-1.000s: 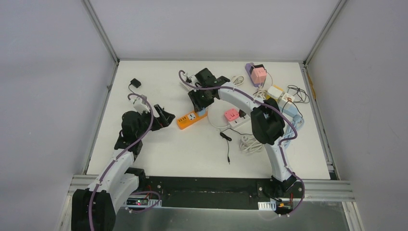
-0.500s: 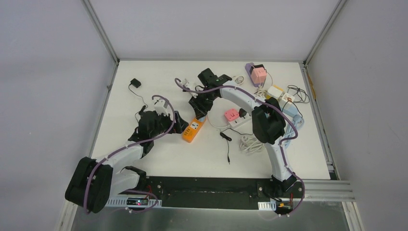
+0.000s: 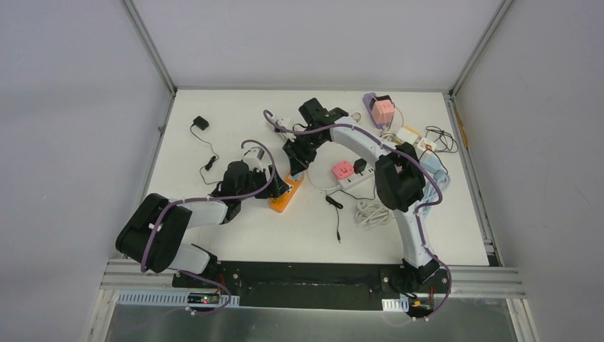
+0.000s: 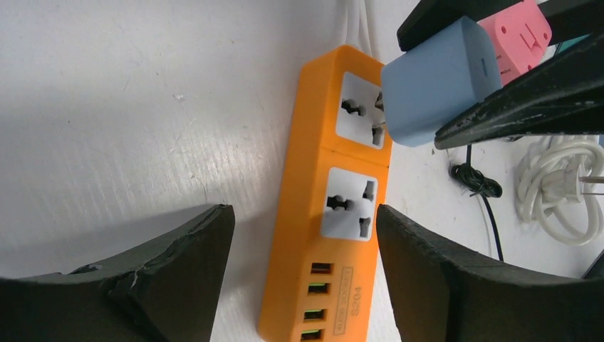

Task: Pull the plug off the socket

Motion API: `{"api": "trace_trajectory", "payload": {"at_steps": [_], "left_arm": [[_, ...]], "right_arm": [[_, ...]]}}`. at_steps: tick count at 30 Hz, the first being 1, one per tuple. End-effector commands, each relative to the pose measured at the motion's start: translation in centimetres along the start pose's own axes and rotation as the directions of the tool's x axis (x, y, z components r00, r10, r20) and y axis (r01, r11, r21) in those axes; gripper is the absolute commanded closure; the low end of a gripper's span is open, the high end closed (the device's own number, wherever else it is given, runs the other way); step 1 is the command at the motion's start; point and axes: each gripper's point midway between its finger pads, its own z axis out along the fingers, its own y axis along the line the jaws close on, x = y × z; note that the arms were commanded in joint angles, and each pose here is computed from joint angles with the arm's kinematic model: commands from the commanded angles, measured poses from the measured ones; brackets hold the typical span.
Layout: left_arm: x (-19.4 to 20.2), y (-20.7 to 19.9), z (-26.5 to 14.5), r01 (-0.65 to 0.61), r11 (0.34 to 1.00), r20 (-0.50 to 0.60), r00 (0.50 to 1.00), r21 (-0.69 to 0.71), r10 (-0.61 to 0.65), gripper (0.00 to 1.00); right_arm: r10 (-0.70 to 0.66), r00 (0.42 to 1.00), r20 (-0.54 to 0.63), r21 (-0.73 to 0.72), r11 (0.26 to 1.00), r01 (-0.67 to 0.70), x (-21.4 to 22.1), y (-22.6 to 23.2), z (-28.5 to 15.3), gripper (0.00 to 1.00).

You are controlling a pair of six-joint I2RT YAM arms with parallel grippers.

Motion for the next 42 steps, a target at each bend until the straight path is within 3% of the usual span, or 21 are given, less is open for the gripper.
{"api": "trace_trajectory", "payload": {"at_steps": [1,7,15,20,26,30,33,34,36,38,40,42], "left_arm": [[-1.6,-0.5,1.2,0.007,1.000,0.045,0.999,0.001,-0.007,0.27],[0.0,1.2,1.3,0.015,0.997,-0.008,1.000,-0.069,-0.016,0.30],[-4.1,-0.1,-1.1,-0.044,0.995,0.127,0.990,-0.092,0.056,0.28],[-8.3,-2.3,-3.9,-0.099,0.992,0.270,0.956,-0.079,0.117,0.24],[-11.4,-4.6,-7.1,-0.077,0.997,0.428,0.901,-0.021,0.079,0.01],[-12.5,-6.3,-8.2,-0.029,0.998,0.465,0.885,0.057,-0.001,0.01],[-12.9,-7.8,-8.2,-0.035,0.992,0.446,0.895,0.118,-0.022,0.01],[-13.0,-8.4,-8.2,-0.037,0.989,0.436,0.899,0.140,-0.028,0.01],[-13.0,-9.2,-7.8,-0.033,0.984,0.408,0.912,0.173,-0.041,0.01],[-13.1,-9.9,-7.4,-0.030,0.980,0.379,0.924,0.198,-0.048,0.01],[-12.8,-10.1,-6.9,-0.017,0.978,0.345,0.937,0.210,-0.058,0.02],[-12.4,-10.0,-6.2,0.009,0.978,0.313,0.947,0.209,-0.076,0.04]], "right_arm": [[-0.029,0.997,0.068,-0.023,0.999,0.030,-1.7,0.3,-0.6,1.00],[-0.010,0.995,0.096,-0.030,0.999,0.013,-2.4,0.2,-1.4,1.00],[0.076,0.984,0.163,-0.076,0.995,-0.064,-4.5,0.7,-3.7,1.00],[0.158,0.970,0.186,-0.157,0.979,-0.130,-4.8,1.6,-4.8,1.00],[0.301,0.933,0.198,-0.296,0.926,-0.236,-5.0,3.1,-5.5,1.00],[0.432,0.878,0.208,-0.394,0.858,-0.329,-5.4,3.2,-5.7,1.00],[0.381,0.875,0.300,-0.378,0.889,-0.257,-5.5,1.3,-4.7,1.00],[0.552,0.805,0.217,-0.498,0.772,-0.395,-6.1,2.7,-5.4,1.00],[0.648,0.743,0.168,-0.567,0.680,-0.465,-6.5,2.9,-5.5,1.00],[0.669,0.724,0.168,-0.594,0.655,-0.467,-6.7,2.8,-5.4,1.00],[0.644,0.737,0.203,-0.594,0.680,-0.431,-6.8,2.5,-5.1,1.00],[0.692,0.705,0.158,-0.624,0.623,-0.472,-7.0,2.7,-5.3,1.00]]}}
